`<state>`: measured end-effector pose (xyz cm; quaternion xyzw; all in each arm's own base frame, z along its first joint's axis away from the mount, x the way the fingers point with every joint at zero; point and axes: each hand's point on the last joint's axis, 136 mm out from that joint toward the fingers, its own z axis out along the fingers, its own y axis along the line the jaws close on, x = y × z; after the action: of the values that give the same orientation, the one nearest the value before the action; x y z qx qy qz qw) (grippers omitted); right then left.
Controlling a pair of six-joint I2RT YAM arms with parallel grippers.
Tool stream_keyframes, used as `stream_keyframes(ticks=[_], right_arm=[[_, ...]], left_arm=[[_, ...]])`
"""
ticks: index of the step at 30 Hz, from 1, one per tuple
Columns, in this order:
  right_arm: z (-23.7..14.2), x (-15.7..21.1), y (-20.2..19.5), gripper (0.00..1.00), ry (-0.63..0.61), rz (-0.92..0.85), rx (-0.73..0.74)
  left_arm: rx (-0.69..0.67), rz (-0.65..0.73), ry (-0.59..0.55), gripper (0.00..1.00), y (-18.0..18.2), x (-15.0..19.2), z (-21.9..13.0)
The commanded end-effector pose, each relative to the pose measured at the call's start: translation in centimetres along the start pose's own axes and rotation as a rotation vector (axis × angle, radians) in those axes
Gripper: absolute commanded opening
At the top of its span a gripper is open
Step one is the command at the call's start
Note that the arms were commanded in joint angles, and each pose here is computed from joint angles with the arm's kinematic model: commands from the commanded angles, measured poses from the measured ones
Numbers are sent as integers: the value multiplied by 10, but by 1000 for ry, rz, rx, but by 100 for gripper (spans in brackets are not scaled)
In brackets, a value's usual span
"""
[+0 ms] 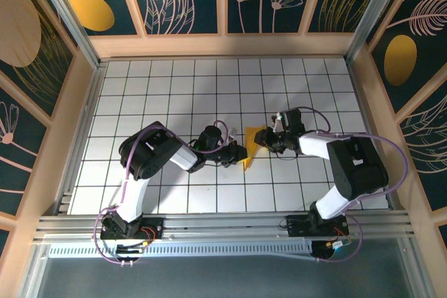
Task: Fold a paper plane with a square sheet of paper (fold left side to right side)
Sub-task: Fold the wing for the fifth time at the center of the table.
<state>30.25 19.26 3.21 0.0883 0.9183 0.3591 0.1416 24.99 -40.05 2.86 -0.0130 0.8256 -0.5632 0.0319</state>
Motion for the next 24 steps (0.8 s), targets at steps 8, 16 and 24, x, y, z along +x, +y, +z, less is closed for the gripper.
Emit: stream_keyframes(ticks=[8, 16, 24], right_arm=[[10, -2, -3, 33, 3, -6, 35], [14, 6, -21, 33, 25, -2, 97], [15, 5, -21, 33, 25, -9, 98]], left_arm=[[-13, -14, 10, 9, 13, 3, 0], [-45, 29, -40, 30, 3, -8, -13], [-63, 21, -51, 35, 7, -24, -14]])
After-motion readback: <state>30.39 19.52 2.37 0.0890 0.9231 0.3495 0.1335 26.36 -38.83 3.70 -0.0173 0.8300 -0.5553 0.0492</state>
